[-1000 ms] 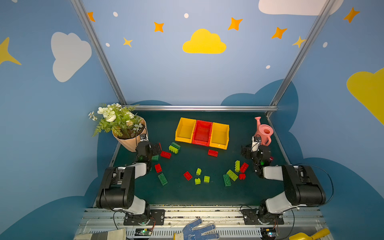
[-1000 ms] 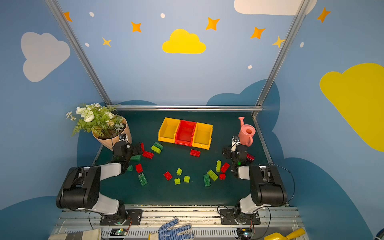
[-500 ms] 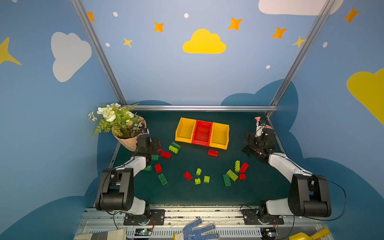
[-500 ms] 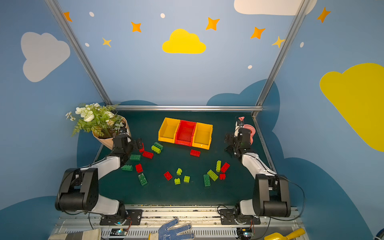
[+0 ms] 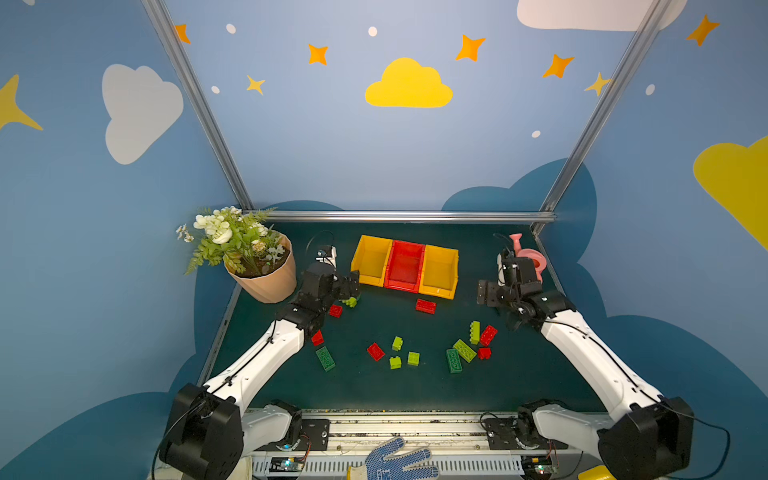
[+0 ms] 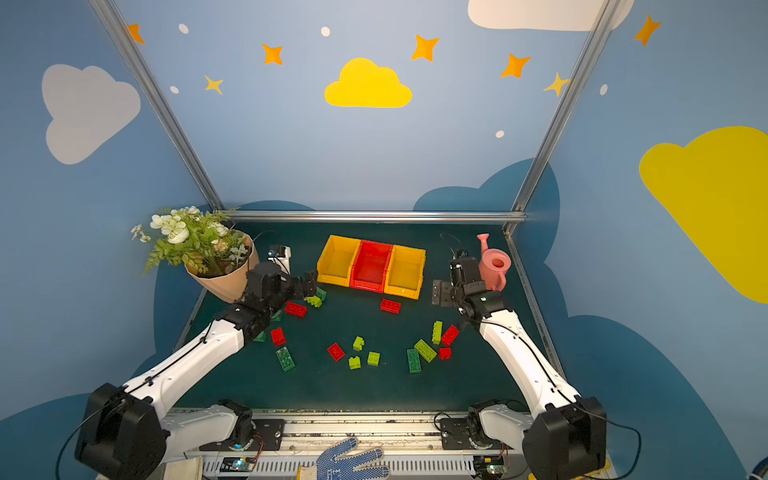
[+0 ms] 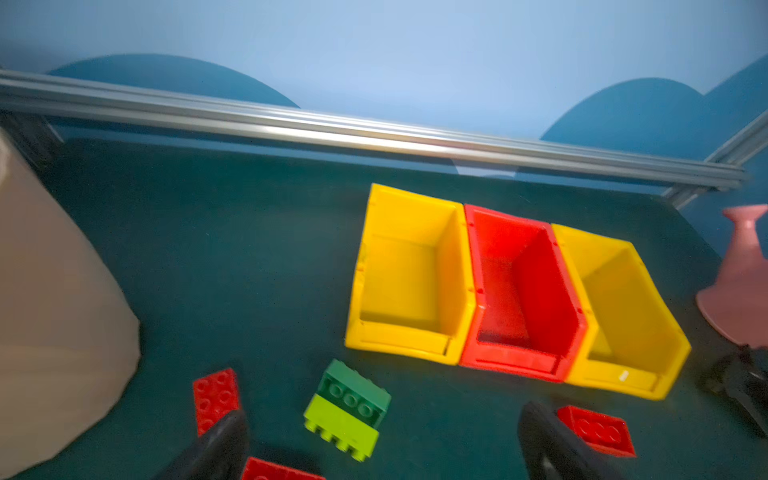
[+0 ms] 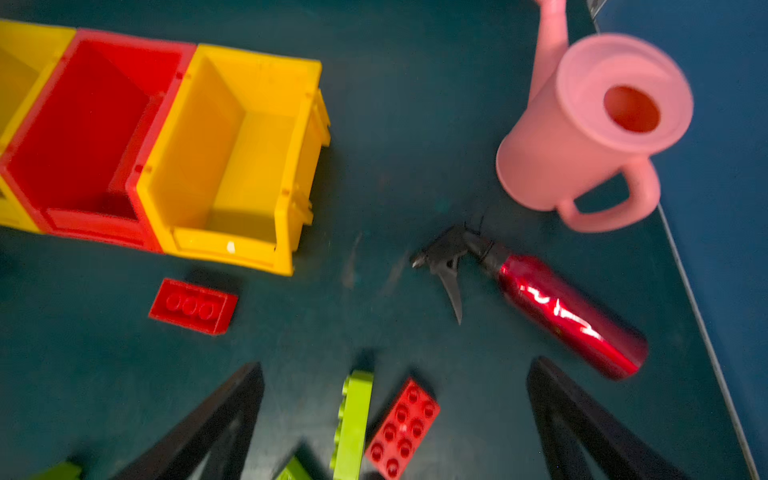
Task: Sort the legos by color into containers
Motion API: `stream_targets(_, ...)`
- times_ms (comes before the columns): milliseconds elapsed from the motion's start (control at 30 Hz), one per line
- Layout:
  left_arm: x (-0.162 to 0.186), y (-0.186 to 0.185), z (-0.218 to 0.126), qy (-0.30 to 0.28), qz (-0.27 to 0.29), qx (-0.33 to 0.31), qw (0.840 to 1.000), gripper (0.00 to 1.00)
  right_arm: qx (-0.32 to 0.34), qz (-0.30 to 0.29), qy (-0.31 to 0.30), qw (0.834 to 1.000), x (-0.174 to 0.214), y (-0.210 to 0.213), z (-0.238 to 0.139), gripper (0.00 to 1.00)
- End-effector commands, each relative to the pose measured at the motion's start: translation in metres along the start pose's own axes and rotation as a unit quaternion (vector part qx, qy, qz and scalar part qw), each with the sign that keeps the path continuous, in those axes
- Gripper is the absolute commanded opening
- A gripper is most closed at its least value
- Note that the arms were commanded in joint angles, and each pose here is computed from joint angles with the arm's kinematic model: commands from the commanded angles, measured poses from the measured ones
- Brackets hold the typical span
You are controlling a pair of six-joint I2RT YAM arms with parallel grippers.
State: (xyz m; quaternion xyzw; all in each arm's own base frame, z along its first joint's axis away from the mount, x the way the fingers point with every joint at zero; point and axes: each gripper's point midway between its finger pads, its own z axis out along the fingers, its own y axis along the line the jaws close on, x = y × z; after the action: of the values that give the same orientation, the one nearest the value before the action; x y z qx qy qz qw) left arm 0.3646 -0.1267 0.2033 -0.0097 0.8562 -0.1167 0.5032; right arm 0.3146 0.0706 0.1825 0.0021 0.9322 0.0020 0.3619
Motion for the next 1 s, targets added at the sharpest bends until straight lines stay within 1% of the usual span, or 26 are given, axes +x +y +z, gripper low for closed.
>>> stream_targets(0, 0.022, -0.018, -0.013, 0.034, -0.013, -0.005, 0.999, 1.0, 0.024, 0.025, 0.049, 0.998, 0.039, -0.009, -0.013, 0.97)
stream_targets(33, 0.027, -0.027, -0.016, 0.037, -0.011, -0.002, 0.999, 1.0, 0.043, 0.037, 0.048, 0.997, 0.044, -0.015, -0.015, 0.97)
stream_targets(100, 0.034, -0.045, -0.022, 0.041, -0.006, 0.007, 0.999, 1.0, 0.06, 0.067, 0.039, 0.995, 0.048, -0.023, -0.018, 0.97)
stream_targets(133, 0.037, -0.054, -0.024, 0.041, 0.0, 0.011, 0.999, 1.0, 0.055, 0.079, 0.037, 0.995, 0.049, -0.023, -0.02, 0.97)
stream_targets(200, 0.041, -0.067, -0.027, 0.04, 0.013, 0.016, 0.999, 1.0, 0.019, 0.079, 0.035, 0.996, 0.049, -0.012, -0.022, 0.97)
stream_targets(267, 0.044, -0.082, -0.029, 0.043, 0.025, 0.029, 0.998, 1.0, 0.002, 0.081, 0.038, 0.996, 0.05, -0.006, -0.023, 0.97)
stream_targets(367, 0.045, -0.101, -0.03, 0.045, 0.05, 0.039, 0.997, 1.0, 0.016, 0.087, 0.067, 0.994, 0.058, -0.007, -0.017, 0.97)
stream_targets(467, 0.046, -0.115, -0.031, 0.047, 0.067, 0.05, 0.995, 1.0, 0.016, 0.072, 0.115, 0.991, 0.066, -0.001, -0.012, 0.97)
stream_targets(533, 0.046, -0.122, -0.033, 0.05, 0.072, 0.059, 0.994, 1.0, 0.021, 0.072, 0.135, 0.988, 0.073, 0.001, -0.009, 0.97)
stream_targets(633, 0.047, -0.127, -0.036, 0.055, 0.073, 0.07, 0.993, 1.0, 0.021, 0.078, 0.152, 0.985, 0.085, 0.002, -0.006, 0.93)
stream_targets(700, 0.049, -0.128, -0.04, 0.057, 0.07, 0.075, 0.993, 1.0, 0.027, 0.091, 0.157, 0.983, 0.093, -0.001, -0.007, 0.88)
stream_targets(733, 0.05, -0.128, -0.041, 0.057, 0.067, 0.077, 0.993, 1.0, 0.031, 0.098, 0.158, 0.982, 0.097, -0.003, -0.007, 0.87)
stream_targets(867, 0.054, -0.128, -0.048, 0.055, 0.06, 0.089, 0.993, 1.0, 0.062, 0.135, 0.152, 0.977, 0.108, -0.018, -0.006, 0.79)
stream_targets(933, 0.055, -0.127, -0.05, 0.054, 0.06, 0.092, 0.992, 1.0, 0.067, 0.153, 0.157, 0.973, 0.11, -0.022, -0.005, 0.77)
stream_targets(967, 0.056, -0.127, -0.051, 0.054, 0.06, 0.094, 0.992, 1.0, 0.071, 0.165, 0.162, 0.97, 0.112, -0.025, -0.003, 0.75)
